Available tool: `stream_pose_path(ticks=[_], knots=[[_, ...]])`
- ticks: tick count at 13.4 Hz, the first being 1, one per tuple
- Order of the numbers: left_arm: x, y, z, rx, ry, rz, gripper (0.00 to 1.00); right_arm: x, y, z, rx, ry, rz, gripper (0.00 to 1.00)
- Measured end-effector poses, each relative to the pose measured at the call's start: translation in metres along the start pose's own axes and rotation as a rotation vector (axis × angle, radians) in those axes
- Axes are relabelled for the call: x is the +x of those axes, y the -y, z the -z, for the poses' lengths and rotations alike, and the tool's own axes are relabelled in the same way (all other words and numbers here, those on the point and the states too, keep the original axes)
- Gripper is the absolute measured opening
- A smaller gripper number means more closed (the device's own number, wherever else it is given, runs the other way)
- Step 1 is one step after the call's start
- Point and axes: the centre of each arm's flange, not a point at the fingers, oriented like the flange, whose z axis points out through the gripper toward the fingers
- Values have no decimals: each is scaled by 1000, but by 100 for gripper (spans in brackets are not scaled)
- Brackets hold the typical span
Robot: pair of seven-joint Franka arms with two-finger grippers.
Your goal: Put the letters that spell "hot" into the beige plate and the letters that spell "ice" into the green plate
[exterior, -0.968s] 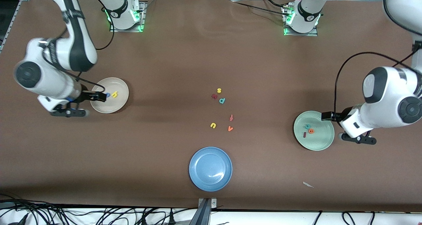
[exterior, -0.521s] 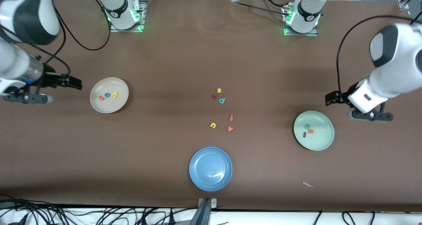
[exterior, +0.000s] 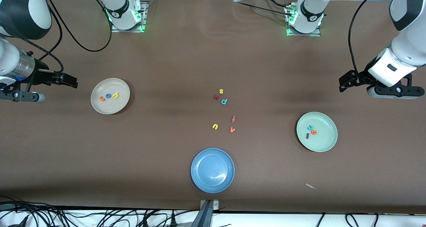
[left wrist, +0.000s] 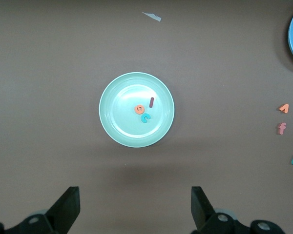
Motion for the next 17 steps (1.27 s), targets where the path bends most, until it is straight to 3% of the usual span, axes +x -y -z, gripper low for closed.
stream_pose_path(ticks=[6,17], knots=[[1,4,-10,2,22,7,100,1,-3,0,4,0,-67,100],[-1,1,-10,2,32,2,100,3,1,1,15,-10,-49,100]])
